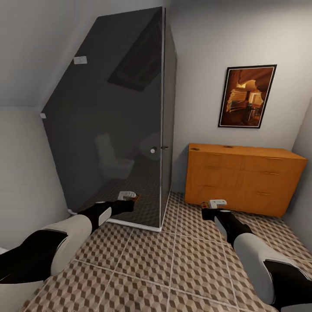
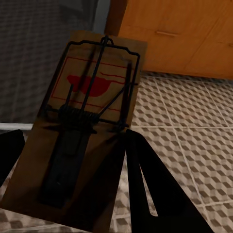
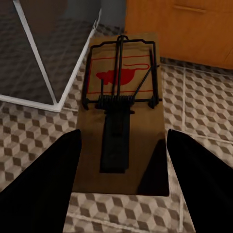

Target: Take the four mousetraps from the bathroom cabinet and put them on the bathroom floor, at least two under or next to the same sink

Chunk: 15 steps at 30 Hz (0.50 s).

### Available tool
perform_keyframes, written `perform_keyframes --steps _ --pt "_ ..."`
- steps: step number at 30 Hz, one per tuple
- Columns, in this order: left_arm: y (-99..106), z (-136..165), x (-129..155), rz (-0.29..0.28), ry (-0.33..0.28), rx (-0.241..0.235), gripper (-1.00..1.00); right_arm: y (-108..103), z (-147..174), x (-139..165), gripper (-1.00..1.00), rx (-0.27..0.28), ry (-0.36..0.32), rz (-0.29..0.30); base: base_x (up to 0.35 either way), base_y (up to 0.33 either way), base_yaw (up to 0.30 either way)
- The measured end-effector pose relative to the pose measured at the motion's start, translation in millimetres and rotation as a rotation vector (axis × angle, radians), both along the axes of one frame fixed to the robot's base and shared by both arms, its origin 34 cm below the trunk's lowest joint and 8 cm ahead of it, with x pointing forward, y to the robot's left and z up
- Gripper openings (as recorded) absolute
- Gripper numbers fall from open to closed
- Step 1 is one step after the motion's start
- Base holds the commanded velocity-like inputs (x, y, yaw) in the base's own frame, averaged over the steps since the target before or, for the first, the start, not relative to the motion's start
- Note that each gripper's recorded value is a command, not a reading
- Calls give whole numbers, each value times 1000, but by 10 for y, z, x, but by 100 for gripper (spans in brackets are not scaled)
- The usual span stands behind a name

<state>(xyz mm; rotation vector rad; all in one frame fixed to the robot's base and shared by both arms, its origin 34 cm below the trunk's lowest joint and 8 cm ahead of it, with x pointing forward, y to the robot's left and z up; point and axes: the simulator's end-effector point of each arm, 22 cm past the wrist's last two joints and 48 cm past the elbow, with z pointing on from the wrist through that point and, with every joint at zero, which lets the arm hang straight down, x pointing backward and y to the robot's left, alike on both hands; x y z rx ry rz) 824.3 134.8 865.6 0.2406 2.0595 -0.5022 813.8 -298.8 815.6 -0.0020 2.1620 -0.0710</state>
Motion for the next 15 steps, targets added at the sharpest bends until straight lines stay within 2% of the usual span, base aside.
perform_keyframes --steps 6,15 --pt "2 20 -2 0 -3 0 -100 104 10 1 -100 8 -1 11 0 0 264" --pt "2 50 -4 0 -8 0 -100 139 37 1 -100 10 -5 15 0 0 248"
